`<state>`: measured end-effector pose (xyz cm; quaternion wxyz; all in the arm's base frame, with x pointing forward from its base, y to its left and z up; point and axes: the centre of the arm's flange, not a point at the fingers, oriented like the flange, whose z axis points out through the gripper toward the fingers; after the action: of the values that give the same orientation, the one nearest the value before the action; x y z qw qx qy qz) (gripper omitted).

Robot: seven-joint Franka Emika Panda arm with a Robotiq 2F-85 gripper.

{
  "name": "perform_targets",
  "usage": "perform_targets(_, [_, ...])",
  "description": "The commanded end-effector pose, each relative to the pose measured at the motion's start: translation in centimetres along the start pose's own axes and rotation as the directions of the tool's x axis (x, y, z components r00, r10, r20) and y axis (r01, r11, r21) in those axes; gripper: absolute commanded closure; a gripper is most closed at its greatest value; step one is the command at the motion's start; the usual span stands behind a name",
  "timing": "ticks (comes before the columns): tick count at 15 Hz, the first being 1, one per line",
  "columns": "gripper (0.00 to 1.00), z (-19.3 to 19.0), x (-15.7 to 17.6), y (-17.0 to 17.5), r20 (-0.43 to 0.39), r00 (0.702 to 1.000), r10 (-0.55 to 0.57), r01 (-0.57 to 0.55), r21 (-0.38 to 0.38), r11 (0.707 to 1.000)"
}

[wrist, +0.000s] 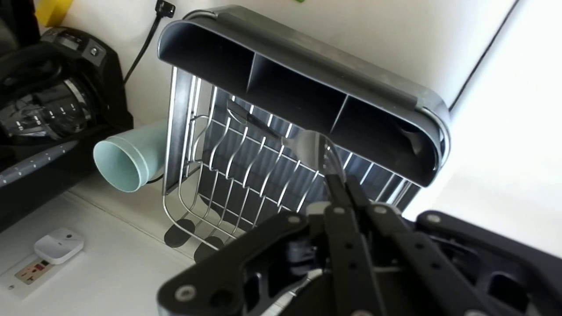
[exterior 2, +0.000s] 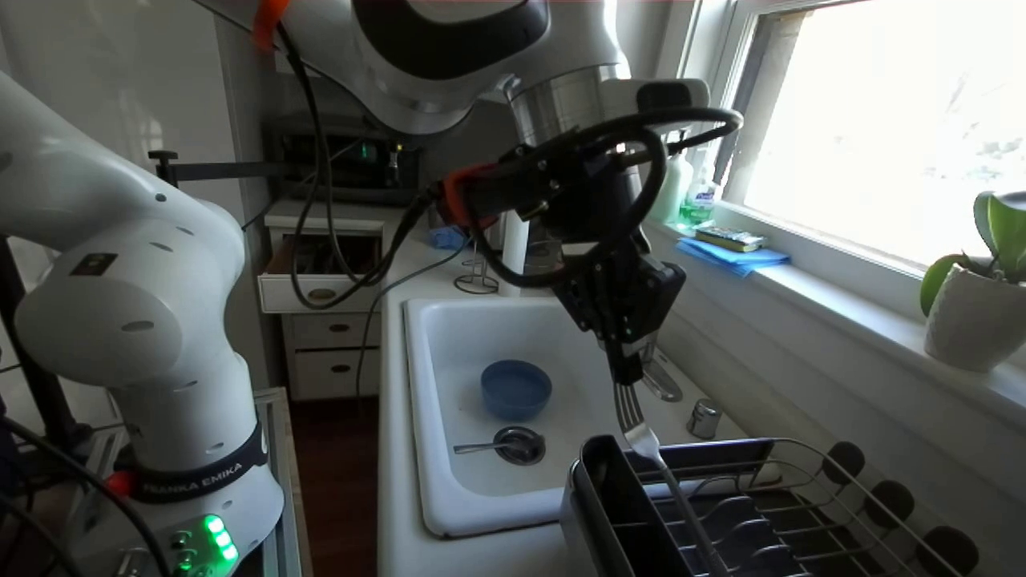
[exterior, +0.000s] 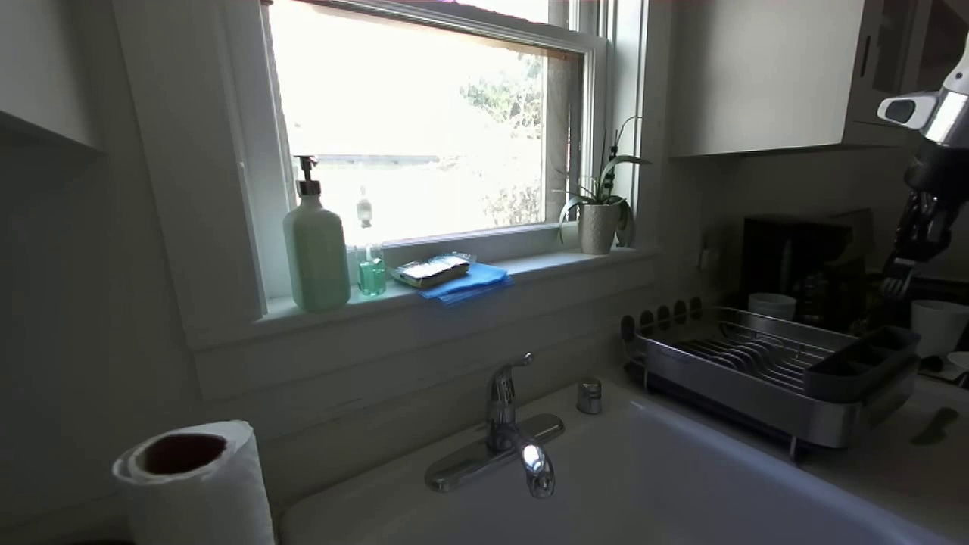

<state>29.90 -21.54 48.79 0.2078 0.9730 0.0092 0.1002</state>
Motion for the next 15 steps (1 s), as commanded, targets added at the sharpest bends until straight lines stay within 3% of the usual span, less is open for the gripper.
perform_targets(1, [0.99, -1.0, 0.7, 0.6, -0.014, 1.000, 0.016, -0.015, 0.048, 0.999])
perform_targets(10, [0.99, -0.8, 1.1, 0.7, 0.026, 0.999, 0.045, -0.048, 0.123, 0.991])
perform_targets(15, [0.99, -2.0, 0.6, 1.2, 0.015, 0.998, 0.067, -0.068, 0.091, 0.993])
